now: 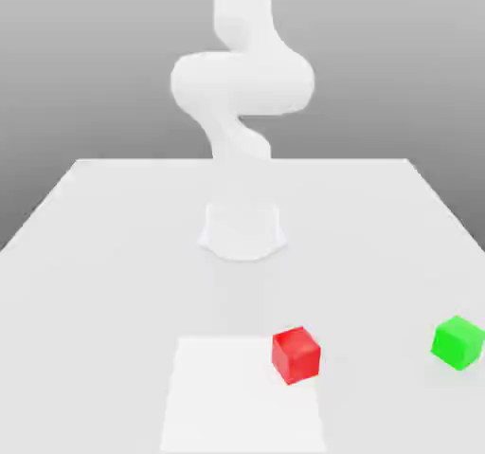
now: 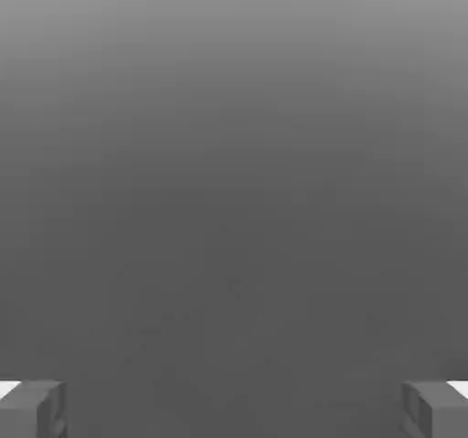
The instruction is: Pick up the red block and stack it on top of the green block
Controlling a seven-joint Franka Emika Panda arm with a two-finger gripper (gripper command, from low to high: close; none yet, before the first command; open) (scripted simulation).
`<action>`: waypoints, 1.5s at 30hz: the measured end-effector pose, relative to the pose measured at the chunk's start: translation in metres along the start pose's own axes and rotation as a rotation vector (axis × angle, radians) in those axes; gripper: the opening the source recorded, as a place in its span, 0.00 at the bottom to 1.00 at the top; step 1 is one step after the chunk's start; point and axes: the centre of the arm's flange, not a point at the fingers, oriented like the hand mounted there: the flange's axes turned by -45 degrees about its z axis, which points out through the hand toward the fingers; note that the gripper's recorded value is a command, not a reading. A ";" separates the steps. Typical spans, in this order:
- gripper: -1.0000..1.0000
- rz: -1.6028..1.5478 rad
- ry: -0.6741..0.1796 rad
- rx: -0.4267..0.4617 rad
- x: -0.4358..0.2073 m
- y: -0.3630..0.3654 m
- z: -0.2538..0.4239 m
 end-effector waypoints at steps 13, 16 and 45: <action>0.50 -0.258 -0.489 0.089 -0.177 -0.055 0.275; 0.50 -0.317 -0.600 0.120 -0.240 -0.065 0.310; 0.00 -0.700 -0.684 0.272 -0.292 -0.184 0.322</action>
